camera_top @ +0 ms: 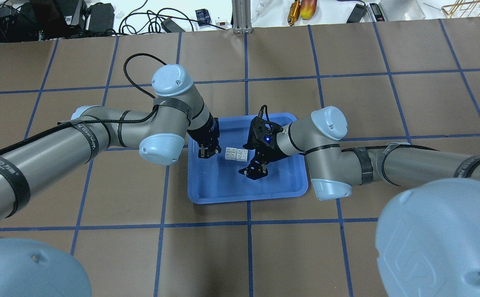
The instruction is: Assemble white blocks and place on blue tray
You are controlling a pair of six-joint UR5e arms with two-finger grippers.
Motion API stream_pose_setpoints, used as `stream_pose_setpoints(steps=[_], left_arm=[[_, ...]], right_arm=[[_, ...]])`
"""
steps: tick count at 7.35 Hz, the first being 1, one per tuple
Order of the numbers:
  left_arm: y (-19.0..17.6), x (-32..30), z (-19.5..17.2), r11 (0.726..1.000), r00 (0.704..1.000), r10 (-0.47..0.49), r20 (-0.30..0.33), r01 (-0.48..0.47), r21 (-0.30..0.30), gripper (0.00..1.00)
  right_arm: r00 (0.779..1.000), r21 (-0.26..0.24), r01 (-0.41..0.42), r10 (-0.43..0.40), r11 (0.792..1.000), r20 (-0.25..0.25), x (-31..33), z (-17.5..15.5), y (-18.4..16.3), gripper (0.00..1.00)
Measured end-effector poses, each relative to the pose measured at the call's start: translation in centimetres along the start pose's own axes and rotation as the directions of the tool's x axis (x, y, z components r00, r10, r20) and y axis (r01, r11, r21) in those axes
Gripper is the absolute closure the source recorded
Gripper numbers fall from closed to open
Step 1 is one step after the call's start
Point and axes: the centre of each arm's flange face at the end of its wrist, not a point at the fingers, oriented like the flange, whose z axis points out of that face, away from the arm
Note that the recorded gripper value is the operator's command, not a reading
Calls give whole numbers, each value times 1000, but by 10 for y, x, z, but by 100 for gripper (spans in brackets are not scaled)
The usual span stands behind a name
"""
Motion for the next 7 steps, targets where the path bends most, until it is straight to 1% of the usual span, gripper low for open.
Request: stream_pose_setpoints(steps=[2,3,4,5,7], left_arm=[[0,0,0,1000,1000,-1,0,1,0,96],[0,0,0,1000,1000,-1,0,1,0,96],[0,0,1,1000,1000,0,0,0,-1,96],[0,1,1,1000,1000,2,-2,-2,-1,96],[-1,3,3,1000,1000,1,-5,-1,-2,96]], right_arm=[[998,-10,-18,18,1000,-62,-1,-26,-18,0],[995,-29,-19,16,999,-95,-1,-43,-29,0],[994,-58,-28,21,998,-112,0,-60,-40,0],[993,-89,-46,36,995,-109,3,-75,-51,0],[992,-191,-99,83,977,-93,22,-116,-87,0]])
